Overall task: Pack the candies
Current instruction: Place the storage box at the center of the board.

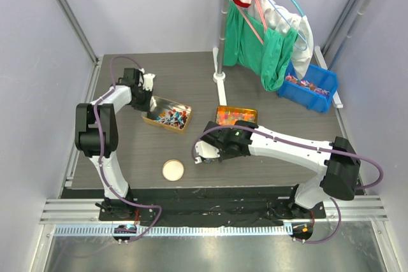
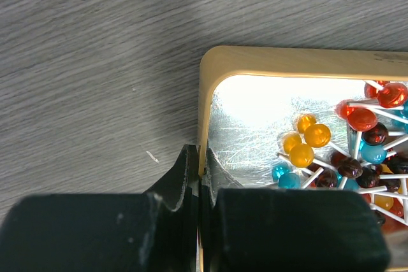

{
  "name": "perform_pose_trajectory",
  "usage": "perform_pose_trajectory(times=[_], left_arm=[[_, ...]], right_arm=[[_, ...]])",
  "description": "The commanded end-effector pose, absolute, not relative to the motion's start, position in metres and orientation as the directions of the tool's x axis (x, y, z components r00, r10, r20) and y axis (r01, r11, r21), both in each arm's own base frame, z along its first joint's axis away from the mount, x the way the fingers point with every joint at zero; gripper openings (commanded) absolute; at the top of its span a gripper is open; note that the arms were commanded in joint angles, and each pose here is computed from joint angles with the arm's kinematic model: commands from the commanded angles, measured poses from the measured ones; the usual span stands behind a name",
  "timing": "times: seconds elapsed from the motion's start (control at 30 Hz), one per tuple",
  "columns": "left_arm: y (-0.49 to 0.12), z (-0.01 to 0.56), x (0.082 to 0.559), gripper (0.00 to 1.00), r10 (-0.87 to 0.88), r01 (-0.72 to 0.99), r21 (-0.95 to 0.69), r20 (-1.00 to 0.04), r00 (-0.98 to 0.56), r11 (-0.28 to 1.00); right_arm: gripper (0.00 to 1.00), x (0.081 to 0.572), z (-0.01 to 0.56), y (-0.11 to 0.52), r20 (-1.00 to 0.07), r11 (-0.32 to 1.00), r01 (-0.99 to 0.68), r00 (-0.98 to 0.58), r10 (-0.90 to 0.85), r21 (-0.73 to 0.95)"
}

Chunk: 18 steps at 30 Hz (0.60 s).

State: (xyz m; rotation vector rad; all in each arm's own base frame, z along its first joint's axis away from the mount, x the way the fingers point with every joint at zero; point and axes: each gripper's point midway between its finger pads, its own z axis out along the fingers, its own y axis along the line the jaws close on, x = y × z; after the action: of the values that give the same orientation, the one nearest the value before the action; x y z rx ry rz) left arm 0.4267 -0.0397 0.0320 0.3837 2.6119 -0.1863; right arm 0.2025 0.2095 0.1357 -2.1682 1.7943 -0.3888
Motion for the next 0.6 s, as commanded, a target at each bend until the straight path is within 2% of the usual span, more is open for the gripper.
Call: perform_pose_trajectory(times=[0.0,0.03,0.13,0.23,0.3,0.37,0.47,0.57], left_arm=[[-0.042,0.05,0.444,0.0,0.212,0.296,-0.073,-0.539,-0.815,0.952],[-0.042,0.05,0.445,0.0,0.211,0.296,-0.075,-0.541,-0.814,0.952],[-0.04,0.048,0.445,0.11,0.203,0.287,-0.077,-0.536,-0.819,0.955],[-0.038,0.048,0.445,0.12,0.199,0.282,-0.076,-0.537,-0.82,0.956],[-0.038,0.048,0.445,0.17,0.197,0.28,-0.076,-0.537,-0.82,0.957],[-0.037,0.046,0.444,0.25,0.196,0.278,-0.078,-0.532,-0.824,0.957],[-0.036,0.046,0.444,0.32,0.192,0.274,-0.08,-0.531,-0.826,0.958],[-0.036,0.047,0.445,0.36,0.191,0.273,-0.079,-0.533,-0.824,0.959]], right_arm=[[0.01,0.205,0.144,0.211,0.049,-0.204,-0.882,0.202,-0.978,-0.425],[0.01,0.205,0.144,0.21,0.054,-0.206,-0.881,0.203,-0.978,-0.426],[0.01,0.206,0.145,0.21,0.062,-0.212,-0.875,0.206,-0.977,-0.435],[0.01,0.207,0.146,0.208,0.071,-0.215,-0.871,0.205,-0.976,-0.443],[0.01,0.208,0.145,0.206,0.078,-0.218,-0.867,0.205,-0.976,-0.448],[0.01,0.209,0.147,0.204,0.081,-0.217,-0.862,0.203,-0.976,-0.457],[0.01,0.21,0.15,0.2,0.079,-0.212,-0.855,0.198,-0.977,-0.474],[0.01,0.211,0.154,0.198,0.068,-0.203,-0.848,0.195,-0.978,-0.489]])
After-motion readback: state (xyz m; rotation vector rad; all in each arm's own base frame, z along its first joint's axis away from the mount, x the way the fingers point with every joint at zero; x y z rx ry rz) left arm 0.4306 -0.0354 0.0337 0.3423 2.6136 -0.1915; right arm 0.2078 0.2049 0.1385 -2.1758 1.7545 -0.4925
